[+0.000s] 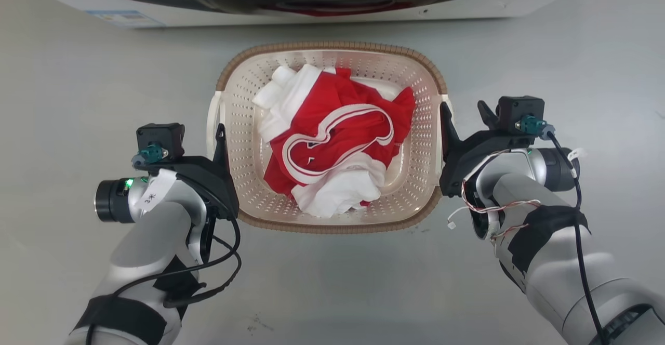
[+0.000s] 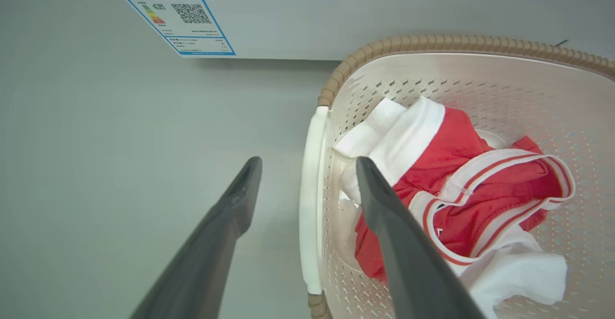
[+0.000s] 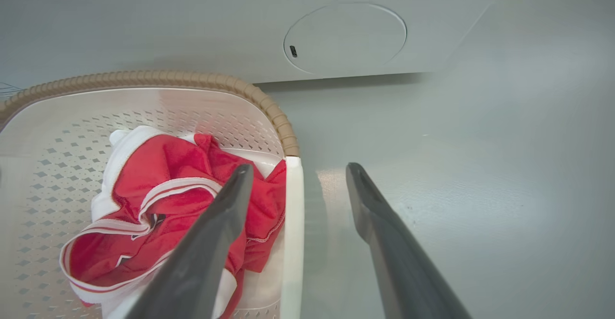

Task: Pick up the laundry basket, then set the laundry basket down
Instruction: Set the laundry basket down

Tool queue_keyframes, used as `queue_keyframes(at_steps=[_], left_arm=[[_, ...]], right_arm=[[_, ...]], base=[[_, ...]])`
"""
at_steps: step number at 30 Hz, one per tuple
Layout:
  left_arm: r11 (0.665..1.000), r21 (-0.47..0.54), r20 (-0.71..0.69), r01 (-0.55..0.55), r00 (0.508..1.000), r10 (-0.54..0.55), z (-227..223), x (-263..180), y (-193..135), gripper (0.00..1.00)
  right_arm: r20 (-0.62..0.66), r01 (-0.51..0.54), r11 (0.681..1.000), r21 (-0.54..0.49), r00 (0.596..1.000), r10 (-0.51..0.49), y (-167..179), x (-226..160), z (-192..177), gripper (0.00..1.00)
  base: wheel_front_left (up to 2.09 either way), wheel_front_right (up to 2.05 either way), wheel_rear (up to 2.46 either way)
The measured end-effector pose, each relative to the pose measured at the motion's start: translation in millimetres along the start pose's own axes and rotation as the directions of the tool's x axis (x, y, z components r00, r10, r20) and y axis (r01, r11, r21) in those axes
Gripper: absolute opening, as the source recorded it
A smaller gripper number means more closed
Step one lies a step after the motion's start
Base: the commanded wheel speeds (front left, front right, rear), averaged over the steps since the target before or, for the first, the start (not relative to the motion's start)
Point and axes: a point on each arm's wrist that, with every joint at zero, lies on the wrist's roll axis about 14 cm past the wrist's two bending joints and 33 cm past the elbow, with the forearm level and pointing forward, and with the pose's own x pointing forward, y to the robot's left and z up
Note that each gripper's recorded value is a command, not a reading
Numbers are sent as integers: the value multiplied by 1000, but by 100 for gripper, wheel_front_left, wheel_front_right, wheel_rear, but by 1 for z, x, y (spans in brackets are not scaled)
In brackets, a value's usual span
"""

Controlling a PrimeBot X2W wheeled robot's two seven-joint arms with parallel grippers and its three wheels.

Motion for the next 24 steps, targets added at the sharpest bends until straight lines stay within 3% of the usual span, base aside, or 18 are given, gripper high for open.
queue_keyframes(at_steps=[24], left_arm=[[999, -33, 217, 42, 976, -34, 55, -87, -11, 100]], right_arm=[[217, -27, 999, -22, 976, 31, 24, -90, 70, 100]], base=[[0, 0, 0]])
